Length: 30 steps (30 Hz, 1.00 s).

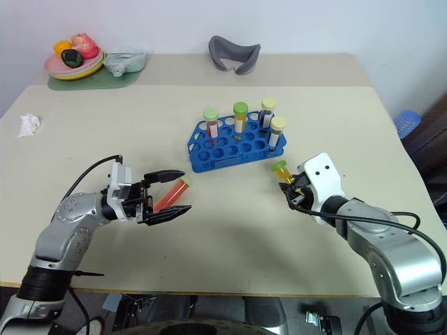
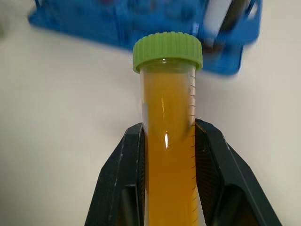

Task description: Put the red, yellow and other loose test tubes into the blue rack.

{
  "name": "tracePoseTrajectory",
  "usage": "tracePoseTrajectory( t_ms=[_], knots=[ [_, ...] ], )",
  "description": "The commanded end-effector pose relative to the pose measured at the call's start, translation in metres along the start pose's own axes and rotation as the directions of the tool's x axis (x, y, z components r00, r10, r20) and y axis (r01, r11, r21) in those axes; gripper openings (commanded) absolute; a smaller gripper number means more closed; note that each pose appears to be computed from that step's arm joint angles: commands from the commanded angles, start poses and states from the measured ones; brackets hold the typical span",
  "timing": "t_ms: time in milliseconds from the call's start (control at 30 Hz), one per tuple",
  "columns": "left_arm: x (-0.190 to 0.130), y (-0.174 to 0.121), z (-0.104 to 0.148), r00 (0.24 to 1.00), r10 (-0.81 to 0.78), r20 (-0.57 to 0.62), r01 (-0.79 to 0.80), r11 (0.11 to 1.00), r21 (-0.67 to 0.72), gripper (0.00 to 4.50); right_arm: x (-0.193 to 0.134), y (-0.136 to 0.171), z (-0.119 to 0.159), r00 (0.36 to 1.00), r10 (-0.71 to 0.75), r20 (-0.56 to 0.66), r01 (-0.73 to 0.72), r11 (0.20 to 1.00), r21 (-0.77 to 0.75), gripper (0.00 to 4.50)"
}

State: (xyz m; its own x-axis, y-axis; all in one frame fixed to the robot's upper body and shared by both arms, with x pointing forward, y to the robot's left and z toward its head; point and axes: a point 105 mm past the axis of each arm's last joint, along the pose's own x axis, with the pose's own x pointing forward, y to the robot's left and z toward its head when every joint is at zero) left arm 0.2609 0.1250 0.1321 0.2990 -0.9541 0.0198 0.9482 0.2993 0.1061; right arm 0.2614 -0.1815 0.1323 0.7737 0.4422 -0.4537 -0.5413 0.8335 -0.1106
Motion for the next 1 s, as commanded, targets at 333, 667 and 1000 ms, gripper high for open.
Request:
tracePoseTrajectory(
  t_ms=[333, 667, 1000],
  knots=[
    [0.0, -0.009, 0.003, 0.999, 0.037, 0.028, -0.037, 0.999, 0.027, 4.5, -0.007, -0.007, -0.008, 0.975, 0.177, -0.138, -0.183, 0.982, -0.036, 0.8],
    [0.0, -0.013, 0.0, 0.998, 0.059, 0.035, -0.06, 0.998, 0.019, 4.5, 0.008, -0.008, -0.009, 0.971, 0.155, -0.179, -0.179, 0.976, -0.122, 4.41],
    [-0.003, -0.012, -0.005, 0.997, 0.072, 0.029, -0.072, 0.997, 0.007, 4.5, 0.001, -0.021, -0.005, 0.912, -0.092, -0.399, -0.025, 0.96, -0.278, 4.41]
  ],
)
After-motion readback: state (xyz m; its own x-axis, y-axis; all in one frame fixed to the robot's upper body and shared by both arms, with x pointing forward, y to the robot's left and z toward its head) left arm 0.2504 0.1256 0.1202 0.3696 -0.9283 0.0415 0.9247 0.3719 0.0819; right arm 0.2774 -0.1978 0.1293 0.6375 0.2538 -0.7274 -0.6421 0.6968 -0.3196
